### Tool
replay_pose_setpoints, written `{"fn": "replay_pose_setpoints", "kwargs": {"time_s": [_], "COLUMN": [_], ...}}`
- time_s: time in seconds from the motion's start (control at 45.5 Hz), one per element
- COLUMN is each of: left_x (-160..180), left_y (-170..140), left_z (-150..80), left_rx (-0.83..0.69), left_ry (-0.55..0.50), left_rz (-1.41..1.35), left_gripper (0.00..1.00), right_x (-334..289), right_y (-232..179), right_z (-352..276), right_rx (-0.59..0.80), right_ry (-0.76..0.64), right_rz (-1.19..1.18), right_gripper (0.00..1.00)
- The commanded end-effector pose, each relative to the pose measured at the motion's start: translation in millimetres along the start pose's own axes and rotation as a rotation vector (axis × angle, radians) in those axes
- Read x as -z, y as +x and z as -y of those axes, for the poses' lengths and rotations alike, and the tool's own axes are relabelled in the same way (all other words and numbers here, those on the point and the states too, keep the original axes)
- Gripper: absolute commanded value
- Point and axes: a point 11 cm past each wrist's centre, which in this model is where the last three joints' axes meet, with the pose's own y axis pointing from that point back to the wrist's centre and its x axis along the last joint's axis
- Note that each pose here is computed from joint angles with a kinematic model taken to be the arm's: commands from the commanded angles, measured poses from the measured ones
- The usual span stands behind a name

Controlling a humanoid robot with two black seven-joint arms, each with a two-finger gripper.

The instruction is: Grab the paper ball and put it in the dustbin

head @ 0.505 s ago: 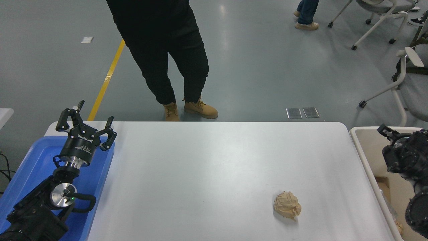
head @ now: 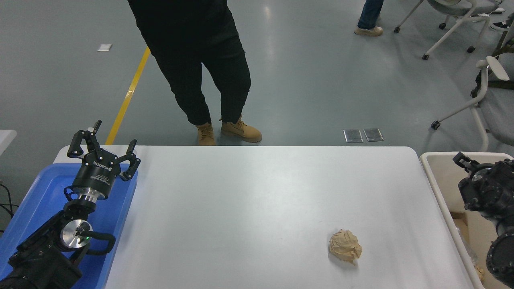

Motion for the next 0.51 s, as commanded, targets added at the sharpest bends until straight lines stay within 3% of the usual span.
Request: {"fn": "replay_pose_setpoints", "kwargs": {"time_s": [0.0, 0.484], "left_x": [0.0, 0.0], "left_y": [0.0, 0.0], "left_z": [0.0, 0.0], "left_rx": [0.0, 0.0], "left_ry": [0.0, 0.0], "left_rz": [-0.001, -0.001], "left_gripper": [0.98, 0.98], "right_x": [2.8, 9.8], "right_y": [3.4, 11.6], "right_z": [-0.5, -2.1], "right_rx": [-0.005, -0.018], "right_ry": [0.005, 0.017], "right_rz": [0.005, 0.014], "right_gripper": [1.0, 1.0]}}
